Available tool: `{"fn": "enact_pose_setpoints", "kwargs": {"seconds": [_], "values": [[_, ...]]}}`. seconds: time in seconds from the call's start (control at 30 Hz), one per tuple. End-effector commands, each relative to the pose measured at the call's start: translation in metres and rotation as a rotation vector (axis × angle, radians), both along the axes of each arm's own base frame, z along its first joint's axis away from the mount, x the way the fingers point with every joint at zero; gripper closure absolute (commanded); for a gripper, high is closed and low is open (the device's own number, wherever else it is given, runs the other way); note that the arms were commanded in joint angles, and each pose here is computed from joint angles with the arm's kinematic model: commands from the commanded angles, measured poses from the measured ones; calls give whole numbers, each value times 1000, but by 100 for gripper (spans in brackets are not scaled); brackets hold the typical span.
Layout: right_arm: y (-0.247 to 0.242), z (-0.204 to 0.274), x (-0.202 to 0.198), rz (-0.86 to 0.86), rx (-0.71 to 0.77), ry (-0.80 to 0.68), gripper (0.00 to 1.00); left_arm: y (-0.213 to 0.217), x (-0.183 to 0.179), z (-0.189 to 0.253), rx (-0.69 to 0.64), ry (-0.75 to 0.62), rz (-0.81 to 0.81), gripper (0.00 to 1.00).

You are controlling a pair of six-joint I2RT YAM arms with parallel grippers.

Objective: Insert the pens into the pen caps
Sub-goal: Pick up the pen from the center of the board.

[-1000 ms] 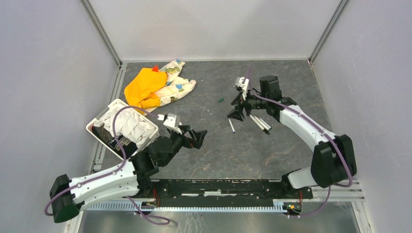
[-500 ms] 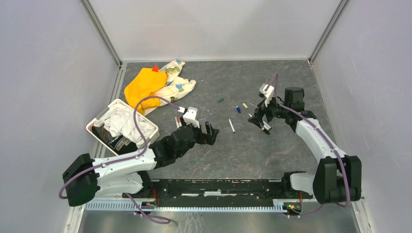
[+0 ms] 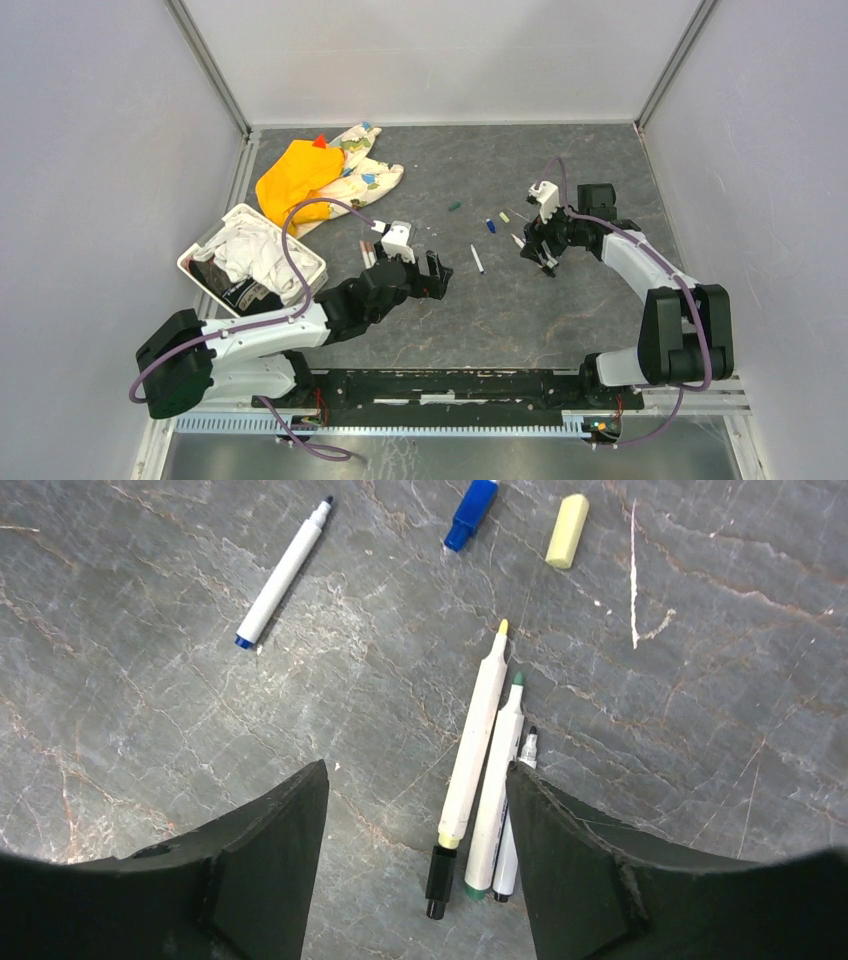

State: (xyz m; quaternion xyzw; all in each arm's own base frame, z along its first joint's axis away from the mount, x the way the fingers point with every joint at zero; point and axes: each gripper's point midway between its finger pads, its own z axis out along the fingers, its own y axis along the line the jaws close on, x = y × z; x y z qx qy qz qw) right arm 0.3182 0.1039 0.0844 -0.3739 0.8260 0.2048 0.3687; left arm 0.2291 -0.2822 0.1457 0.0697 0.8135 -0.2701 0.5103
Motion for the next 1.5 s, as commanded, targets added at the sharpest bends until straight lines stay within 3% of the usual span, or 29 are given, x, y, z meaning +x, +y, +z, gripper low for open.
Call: {"fn": "enact_pose_setpoints", "kwargs": {"seconds": [0.0, 0.53, 1.47], "values": [[-8, 8, 13, -24, -39, -23, 31, -7, 9, 20, -54, -10, 36, 0], [-7, -13, 12, -40, -68, 62, 49, -12, 12, 18, -36, -4, 35, 0], [-15, -51, 10, -70, -194, 155, 69, -5, 10, 13, -31, 1, 46, 0]]}}
